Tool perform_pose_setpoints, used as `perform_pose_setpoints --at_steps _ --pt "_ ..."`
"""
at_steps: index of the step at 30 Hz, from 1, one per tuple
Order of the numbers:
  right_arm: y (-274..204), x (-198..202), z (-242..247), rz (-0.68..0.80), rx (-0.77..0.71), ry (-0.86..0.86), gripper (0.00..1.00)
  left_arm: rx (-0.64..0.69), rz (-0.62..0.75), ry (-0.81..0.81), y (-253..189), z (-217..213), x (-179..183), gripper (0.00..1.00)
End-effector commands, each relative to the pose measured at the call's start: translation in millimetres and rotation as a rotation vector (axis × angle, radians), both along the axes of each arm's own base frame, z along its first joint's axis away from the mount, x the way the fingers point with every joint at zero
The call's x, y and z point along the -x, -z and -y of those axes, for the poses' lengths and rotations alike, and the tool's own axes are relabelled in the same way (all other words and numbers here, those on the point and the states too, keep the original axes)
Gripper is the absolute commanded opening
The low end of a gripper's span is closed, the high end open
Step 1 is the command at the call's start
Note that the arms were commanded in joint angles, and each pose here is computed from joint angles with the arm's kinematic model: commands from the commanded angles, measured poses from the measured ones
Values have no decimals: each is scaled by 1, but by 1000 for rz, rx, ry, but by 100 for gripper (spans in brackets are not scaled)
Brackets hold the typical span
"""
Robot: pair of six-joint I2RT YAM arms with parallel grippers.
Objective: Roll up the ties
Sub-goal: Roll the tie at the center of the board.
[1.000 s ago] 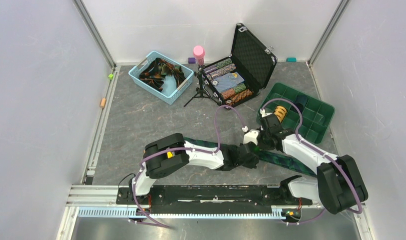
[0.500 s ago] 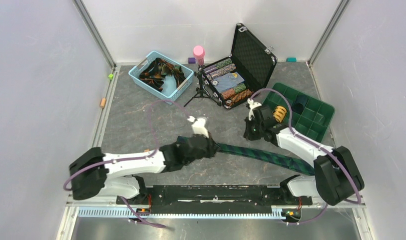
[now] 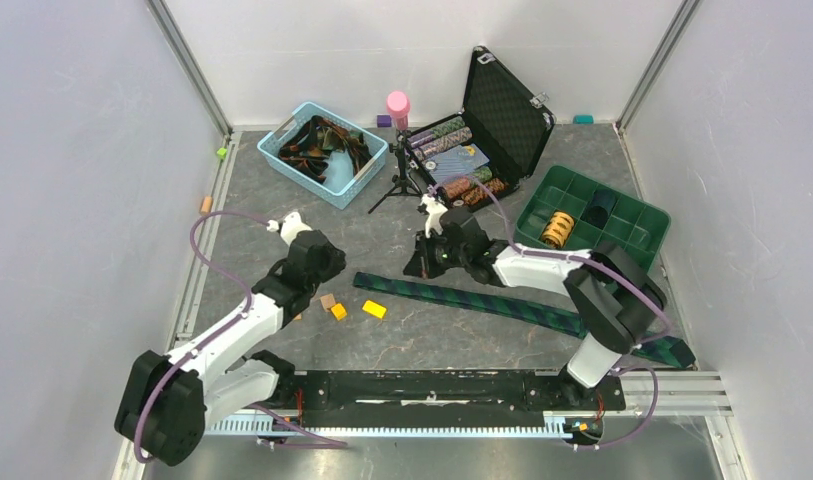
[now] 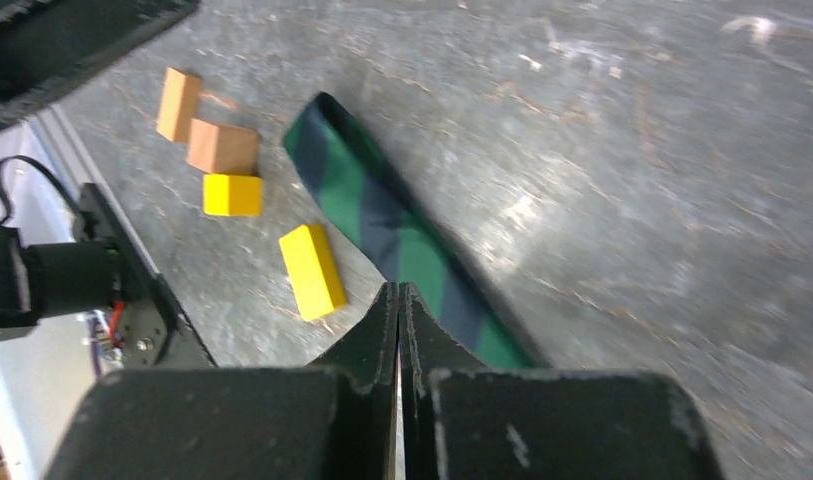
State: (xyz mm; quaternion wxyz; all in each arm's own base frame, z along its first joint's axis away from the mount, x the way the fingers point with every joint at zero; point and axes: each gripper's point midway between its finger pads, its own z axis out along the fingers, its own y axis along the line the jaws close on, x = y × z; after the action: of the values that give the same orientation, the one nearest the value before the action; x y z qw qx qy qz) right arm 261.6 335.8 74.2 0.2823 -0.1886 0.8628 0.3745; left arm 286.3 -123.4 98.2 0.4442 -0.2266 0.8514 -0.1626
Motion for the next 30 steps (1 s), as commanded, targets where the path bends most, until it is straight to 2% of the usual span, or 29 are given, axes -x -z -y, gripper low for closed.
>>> perform_pose_setpoints --at_steps 1,4,8,11,17,30 --pt "-37 -6 -55 24 -187 -52 0 -9 -39 -3 21 -19 8 34" --pt "-31 -1 -74 -8 -211 -76 0 49 -5 17 23 -16 7 34" --pt "-23 5 -87 -42 -247 -70 0 115 55 80 26 -3 8 39" --pt "-10 4 -89 -73 -223 -45 0 159 86 129 27 7 11 42" --pt "18 2 -82 -115 -155 9 0 156 91 151 34 7 17 50" --pt "44 -3 -78 -150 -104 61 0 159 105 215 43 14 22 54"
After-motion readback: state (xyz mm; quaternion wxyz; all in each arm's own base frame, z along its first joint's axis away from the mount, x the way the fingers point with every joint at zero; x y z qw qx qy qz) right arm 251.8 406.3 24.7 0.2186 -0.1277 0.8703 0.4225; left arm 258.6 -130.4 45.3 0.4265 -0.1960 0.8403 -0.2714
